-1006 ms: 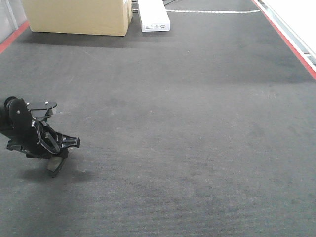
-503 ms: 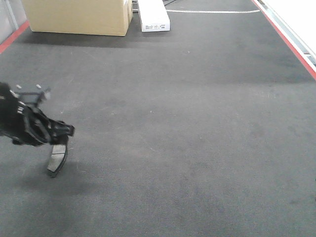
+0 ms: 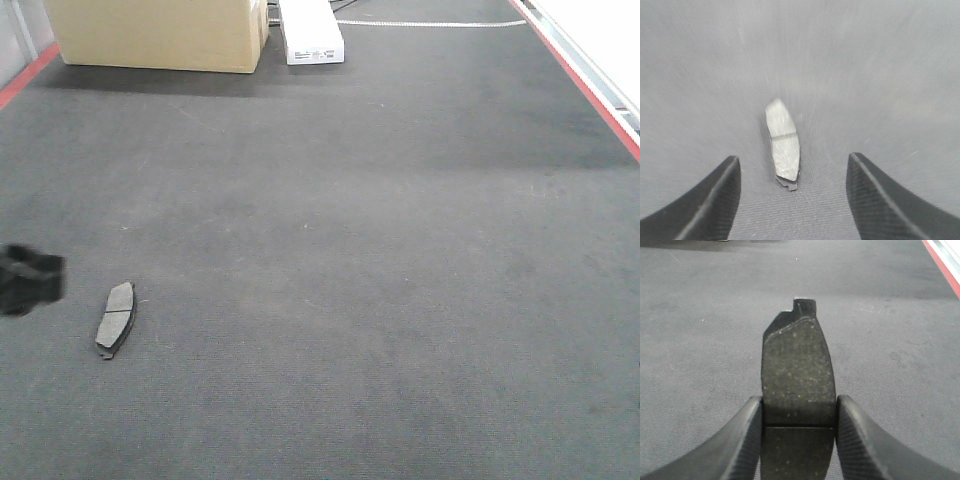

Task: Move and align brake pads A on conveyor
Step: 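Raise the open left gripper away from the placed brake pad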

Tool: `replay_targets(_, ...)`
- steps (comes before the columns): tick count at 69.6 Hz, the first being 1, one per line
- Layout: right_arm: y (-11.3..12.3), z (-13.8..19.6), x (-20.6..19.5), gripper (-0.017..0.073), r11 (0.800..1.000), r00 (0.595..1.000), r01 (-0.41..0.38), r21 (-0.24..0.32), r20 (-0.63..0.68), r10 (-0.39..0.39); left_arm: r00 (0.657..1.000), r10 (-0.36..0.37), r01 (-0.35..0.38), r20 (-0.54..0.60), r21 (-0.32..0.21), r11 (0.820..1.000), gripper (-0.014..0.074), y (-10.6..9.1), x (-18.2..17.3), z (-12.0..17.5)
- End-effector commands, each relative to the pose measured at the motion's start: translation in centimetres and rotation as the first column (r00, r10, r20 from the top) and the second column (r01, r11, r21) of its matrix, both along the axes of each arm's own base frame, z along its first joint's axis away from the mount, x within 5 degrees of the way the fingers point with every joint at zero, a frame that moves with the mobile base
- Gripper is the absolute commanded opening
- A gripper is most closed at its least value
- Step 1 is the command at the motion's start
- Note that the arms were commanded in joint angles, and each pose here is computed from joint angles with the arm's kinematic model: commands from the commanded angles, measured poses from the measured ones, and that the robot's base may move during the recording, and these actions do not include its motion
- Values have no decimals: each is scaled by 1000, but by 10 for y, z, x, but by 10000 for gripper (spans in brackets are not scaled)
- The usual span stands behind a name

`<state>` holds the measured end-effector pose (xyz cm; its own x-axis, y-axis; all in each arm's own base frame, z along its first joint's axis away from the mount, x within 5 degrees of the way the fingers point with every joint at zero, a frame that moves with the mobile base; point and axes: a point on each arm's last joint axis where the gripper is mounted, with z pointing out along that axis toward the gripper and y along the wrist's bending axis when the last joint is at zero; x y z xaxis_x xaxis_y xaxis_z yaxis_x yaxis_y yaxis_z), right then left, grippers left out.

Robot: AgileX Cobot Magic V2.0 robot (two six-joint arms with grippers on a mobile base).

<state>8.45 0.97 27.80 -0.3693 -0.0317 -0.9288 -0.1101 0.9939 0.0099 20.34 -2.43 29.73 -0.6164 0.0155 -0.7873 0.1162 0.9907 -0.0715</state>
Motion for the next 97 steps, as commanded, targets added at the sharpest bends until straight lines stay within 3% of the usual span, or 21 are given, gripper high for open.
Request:
replay_targets(1,0,17,3,-6,1000,993,-5,4,118,5,977,20,-13,212,-31,999,425,3,-25,20)
replay_targets(20,0,17,3,-6,1000,993,-5,4,118,5,915,21,-8,402,-36,999,425,10,-92,12)
replay_targets(34,0,17,3,-6,1000,993,-5,4,118,5,887,19,-4,461,-33,999,425,12,-115,1)
replay_targets(97,0,17,3,-6,1000,993,-5,4,118,5,891,17,-3,453,-32,999,425,12,-119,-7)
